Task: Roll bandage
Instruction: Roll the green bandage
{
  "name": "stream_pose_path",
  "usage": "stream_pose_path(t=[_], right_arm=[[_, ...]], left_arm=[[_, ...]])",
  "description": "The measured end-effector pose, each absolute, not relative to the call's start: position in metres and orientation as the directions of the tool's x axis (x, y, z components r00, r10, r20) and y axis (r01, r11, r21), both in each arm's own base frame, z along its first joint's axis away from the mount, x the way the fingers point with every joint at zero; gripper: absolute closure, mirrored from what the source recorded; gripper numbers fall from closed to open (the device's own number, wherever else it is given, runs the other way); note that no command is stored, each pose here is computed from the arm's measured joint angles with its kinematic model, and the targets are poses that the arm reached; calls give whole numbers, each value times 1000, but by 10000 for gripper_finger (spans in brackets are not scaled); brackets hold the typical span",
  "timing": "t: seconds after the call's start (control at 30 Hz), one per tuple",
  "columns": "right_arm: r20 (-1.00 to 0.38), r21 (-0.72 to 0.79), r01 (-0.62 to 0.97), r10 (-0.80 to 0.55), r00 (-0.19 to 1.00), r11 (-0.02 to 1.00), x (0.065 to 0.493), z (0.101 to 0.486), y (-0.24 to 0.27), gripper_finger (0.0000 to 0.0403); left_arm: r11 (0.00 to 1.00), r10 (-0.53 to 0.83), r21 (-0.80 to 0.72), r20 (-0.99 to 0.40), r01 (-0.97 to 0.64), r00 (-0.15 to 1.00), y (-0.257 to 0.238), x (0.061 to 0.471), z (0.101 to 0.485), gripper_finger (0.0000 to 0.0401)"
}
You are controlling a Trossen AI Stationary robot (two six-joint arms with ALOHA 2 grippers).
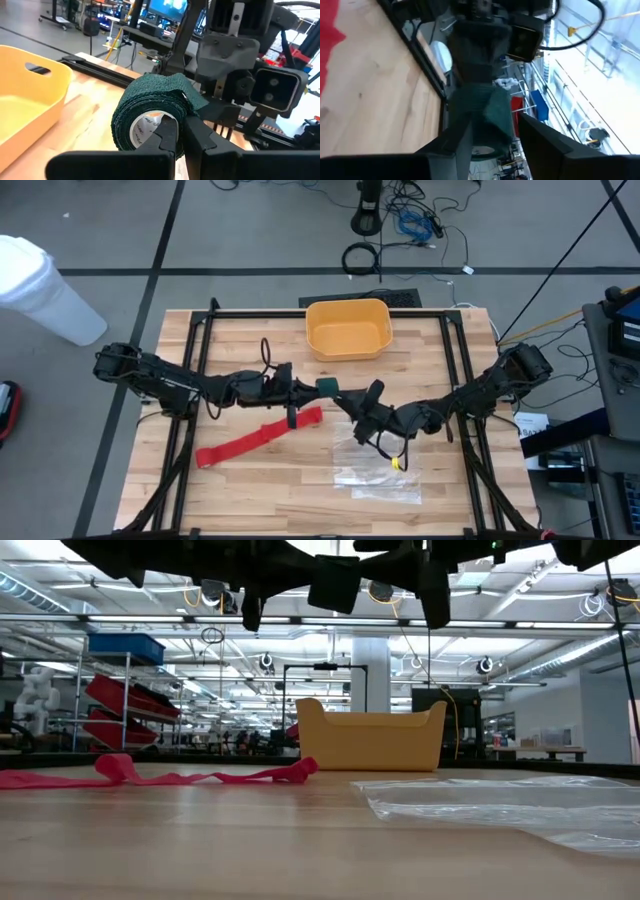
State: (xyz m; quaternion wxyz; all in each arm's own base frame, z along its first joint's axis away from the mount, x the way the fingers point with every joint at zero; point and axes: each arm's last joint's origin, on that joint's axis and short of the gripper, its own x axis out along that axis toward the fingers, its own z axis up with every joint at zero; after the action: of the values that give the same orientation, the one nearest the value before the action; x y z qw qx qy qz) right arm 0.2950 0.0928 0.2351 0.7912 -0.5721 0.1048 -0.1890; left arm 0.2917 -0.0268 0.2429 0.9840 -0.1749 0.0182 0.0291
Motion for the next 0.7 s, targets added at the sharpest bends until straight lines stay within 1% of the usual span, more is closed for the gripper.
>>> stream_pose_path(t=[0.1, 0.2, 0.4, 0.5, 0.6, 0.7], right_arm=[[69, -940, 192, -394, 916, 283, 295, 237, 93, 270], [72, -940, 187, -370, 926, 286, 296, 237, 93, 289], [66, -921, 182, -322, 944, 344, 299, 236, 86, 355], [51, -915, 175, -327, 944, 363, 301, 234, 82, 388], [50, -886, 195, -331, 942, 421, 301, 234, 81, 400], [54, -807, 228, -316, 947, 544, 301, 239, 87, 402]], left_arm=[[938, 37, -343, -56, -54, 998, -27, 292, 242, 388], [938, 25, -344, -57, -43, 998, -27, 292, 242, 388], [947, 21, -319, -57, -38, 998, -27, 292, 242, 388], [948, 6, -319, -57, -24, 998, -27, 292, 242, 388], [952, 0, -306, -64, -20, 998, -28, 292, 241, 388], [976, 6, -216, -87, -24, 996, -26, 292, 238, 388]])
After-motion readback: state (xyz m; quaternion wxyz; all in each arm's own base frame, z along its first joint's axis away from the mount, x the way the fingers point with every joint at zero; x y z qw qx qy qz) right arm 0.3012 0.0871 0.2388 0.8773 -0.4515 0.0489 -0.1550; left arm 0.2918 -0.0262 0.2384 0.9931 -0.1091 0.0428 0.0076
